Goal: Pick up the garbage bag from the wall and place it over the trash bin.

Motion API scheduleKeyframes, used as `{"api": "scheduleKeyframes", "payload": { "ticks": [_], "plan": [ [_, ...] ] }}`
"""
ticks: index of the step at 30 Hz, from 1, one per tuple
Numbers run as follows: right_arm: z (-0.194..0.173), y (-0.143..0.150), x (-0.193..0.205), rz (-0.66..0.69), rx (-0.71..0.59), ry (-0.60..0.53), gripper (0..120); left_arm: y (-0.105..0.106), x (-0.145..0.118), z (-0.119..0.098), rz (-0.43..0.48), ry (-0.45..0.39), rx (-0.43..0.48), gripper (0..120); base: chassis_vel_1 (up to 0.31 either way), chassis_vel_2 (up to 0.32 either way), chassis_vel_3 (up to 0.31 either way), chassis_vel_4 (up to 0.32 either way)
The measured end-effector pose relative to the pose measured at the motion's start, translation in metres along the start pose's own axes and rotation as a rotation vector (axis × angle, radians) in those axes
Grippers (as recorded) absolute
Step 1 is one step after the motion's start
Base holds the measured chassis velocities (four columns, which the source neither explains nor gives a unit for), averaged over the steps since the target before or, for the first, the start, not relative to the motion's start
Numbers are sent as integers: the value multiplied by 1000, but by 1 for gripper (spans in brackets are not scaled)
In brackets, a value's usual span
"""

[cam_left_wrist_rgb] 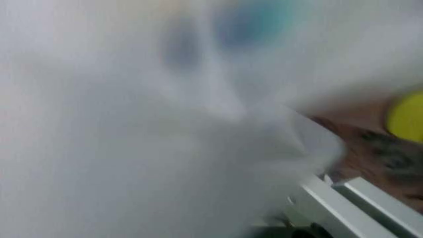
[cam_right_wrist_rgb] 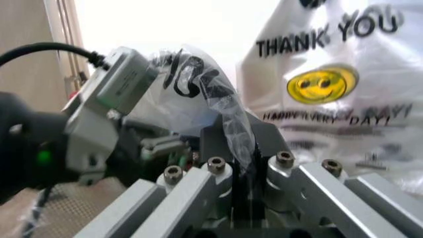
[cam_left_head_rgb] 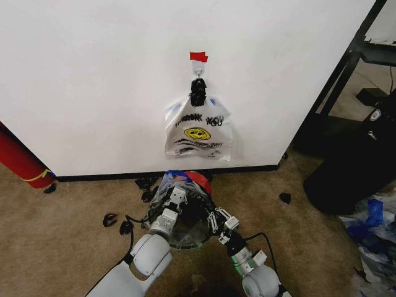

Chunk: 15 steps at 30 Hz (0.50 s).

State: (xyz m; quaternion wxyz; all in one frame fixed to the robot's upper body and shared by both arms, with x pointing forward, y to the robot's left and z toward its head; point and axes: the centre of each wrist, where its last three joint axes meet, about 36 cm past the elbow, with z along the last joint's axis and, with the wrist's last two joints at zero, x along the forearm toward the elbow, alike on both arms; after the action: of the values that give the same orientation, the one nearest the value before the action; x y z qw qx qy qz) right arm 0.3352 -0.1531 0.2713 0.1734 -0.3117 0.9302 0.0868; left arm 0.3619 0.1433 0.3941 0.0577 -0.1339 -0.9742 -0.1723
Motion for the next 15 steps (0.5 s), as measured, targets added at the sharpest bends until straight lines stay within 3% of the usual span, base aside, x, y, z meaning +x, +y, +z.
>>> {"api": "scheduleKeyframes", "payload": {
  "ticks": [6, 15],
  "plan": [
    [1, 2, -13, 22, -2, -26, 0, -9, 9, 1, 29, -8, -12, 0, 0, 0, 0, 0],
    [-3, 15, -7, -5, -23, -35, 0, -4, -16, 15, -43, -2, -4, 0, 0, 0, 0, 0]
  ]
}}
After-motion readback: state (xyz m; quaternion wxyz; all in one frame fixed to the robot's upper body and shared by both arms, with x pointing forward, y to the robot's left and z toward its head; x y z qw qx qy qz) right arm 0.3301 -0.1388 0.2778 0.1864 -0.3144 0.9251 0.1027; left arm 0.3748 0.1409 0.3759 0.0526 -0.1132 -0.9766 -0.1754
